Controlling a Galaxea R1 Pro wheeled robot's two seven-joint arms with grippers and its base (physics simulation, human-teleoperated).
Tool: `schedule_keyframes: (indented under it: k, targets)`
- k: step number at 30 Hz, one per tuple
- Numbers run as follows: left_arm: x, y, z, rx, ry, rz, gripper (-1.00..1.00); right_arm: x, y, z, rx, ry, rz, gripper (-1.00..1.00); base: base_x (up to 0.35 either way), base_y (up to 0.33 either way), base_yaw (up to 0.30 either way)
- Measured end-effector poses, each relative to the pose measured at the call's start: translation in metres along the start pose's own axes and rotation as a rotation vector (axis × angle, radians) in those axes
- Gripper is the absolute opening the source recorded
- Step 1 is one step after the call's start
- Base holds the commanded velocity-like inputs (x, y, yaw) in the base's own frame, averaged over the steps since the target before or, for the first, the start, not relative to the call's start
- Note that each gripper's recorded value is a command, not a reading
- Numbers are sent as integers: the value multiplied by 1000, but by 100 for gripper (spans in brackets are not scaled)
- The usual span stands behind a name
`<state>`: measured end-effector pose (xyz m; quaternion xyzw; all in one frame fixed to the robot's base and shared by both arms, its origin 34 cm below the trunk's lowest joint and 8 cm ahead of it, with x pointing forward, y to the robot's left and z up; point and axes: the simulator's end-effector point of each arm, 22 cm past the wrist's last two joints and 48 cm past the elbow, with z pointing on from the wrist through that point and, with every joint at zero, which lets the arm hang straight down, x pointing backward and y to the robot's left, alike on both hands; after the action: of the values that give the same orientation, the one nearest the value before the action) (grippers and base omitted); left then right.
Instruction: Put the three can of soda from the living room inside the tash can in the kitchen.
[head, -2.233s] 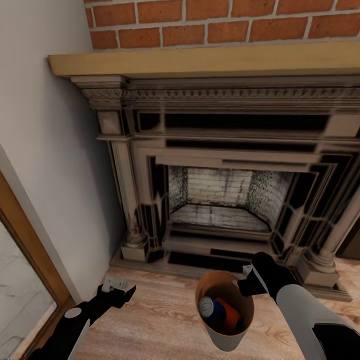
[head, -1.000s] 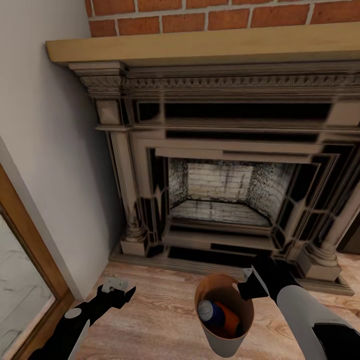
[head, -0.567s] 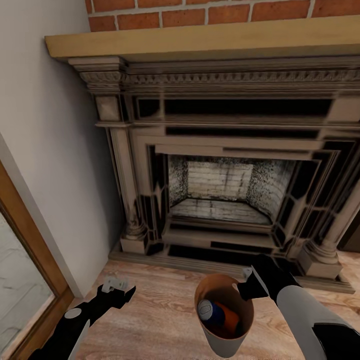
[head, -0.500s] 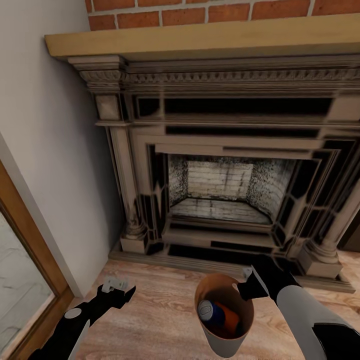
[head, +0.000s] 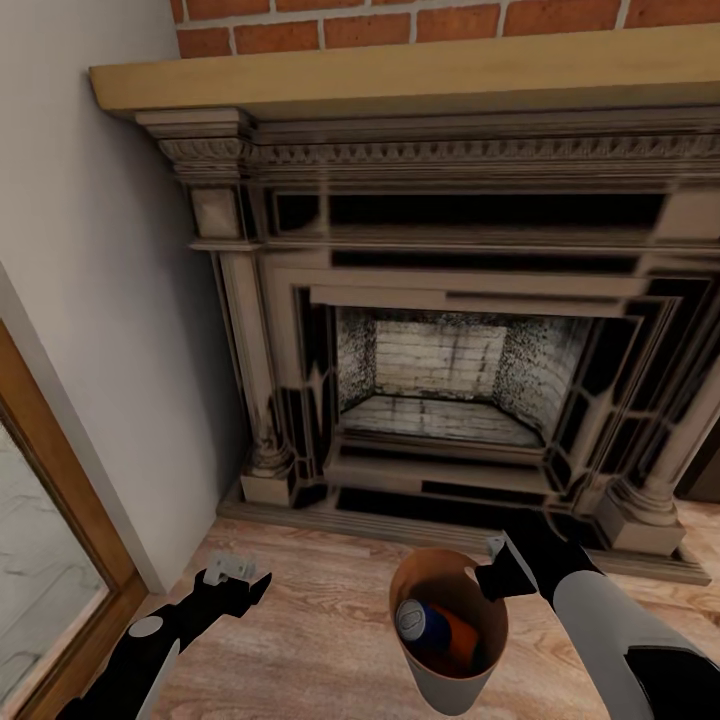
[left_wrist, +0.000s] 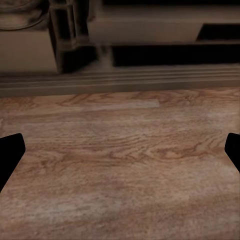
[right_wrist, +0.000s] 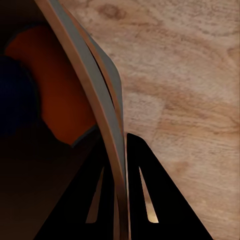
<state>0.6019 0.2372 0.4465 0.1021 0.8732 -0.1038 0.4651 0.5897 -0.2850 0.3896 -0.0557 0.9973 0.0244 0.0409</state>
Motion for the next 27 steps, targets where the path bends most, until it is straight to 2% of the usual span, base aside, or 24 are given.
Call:
schedule_keyframes:
  k: [8, 15, 27]
  targets:
    - [0, 0, 0, 0, 0, 0, 100, 0, 1, 0, 0, 2, 0, -100, 0, 0, 0]
    - [26, 0, 5, 1, 35, -14, 100, 4, 0, 9, 2, 3, -2, -100, 0, 0, 0]
    - [32, 1, 6, 0, 42, -17, 100, 5, 0, 11, 0, 3, 0, -100, 0, 0, 0]
